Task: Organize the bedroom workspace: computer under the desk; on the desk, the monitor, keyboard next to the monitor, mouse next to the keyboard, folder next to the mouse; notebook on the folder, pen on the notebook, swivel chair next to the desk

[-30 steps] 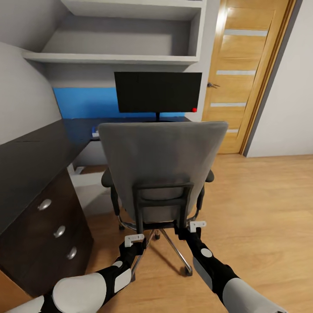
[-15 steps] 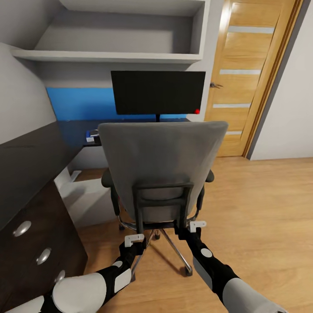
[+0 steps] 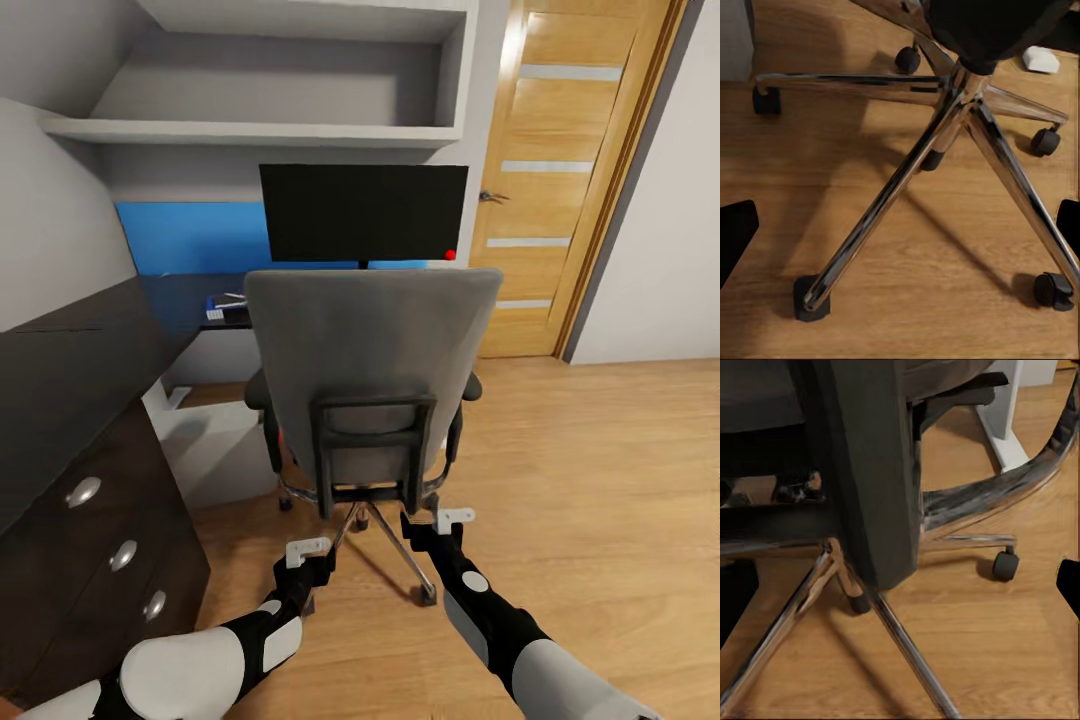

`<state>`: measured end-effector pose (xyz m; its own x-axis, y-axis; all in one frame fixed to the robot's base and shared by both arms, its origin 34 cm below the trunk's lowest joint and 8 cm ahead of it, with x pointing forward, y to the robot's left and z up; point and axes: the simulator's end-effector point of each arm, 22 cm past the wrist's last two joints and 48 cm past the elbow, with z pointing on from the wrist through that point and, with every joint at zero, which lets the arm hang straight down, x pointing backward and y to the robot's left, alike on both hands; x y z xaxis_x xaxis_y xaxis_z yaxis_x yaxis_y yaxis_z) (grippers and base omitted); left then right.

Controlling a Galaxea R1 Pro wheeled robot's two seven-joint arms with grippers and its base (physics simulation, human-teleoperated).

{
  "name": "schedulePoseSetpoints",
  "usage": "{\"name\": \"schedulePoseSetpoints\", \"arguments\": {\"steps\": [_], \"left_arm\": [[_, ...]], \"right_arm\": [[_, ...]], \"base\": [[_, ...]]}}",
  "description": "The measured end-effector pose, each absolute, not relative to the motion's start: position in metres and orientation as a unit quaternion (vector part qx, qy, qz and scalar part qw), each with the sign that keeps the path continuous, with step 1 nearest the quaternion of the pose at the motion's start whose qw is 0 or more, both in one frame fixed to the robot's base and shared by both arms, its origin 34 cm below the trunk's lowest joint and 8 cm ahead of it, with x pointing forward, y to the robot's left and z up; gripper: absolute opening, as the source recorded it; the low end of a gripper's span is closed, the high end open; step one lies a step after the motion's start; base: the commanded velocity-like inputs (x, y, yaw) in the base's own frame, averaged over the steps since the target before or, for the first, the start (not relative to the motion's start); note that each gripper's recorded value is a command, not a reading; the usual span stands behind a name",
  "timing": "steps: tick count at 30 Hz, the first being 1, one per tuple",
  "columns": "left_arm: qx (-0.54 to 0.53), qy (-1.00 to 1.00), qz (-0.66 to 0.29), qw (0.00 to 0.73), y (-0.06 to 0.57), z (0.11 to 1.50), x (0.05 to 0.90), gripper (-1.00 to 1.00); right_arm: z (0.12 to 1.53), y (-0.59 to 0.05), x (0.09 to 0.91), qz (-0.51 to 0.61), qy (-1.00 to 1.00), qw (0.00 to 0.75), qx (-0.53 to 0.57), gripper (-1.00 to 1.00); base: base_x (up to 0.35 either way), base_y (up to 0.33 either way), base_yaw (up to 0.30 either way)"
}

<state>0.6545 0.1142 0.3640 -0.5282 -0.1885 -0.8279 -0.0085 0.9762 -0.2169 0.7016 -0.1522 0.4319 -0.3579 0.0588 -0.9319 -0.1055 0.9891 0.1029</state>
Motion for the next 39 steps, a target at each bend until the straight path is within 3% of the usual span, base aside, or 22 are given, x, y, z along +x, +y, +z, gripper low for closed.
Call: {"name": "schedulePoseSetpoints", "arguments": {"steps": [28,39], "left_arm": [[-0.058,0.871,-0.094,0.479,0.114,0.362,0.652,1.0],[-0.06,0.882,-0.093,0.459,0.117,0.36,0.635,1.0]], "right_arm": [[0.408,-0.165,0.689,0.06,0.834,0.548,-0.007,1.0],[0.363,-0.207,0.647,0.022,0.871,0.489,0.038,1.0]], "base": [[-0.333,0.0,0.0],[-0.052,0.0,0.0]]}}
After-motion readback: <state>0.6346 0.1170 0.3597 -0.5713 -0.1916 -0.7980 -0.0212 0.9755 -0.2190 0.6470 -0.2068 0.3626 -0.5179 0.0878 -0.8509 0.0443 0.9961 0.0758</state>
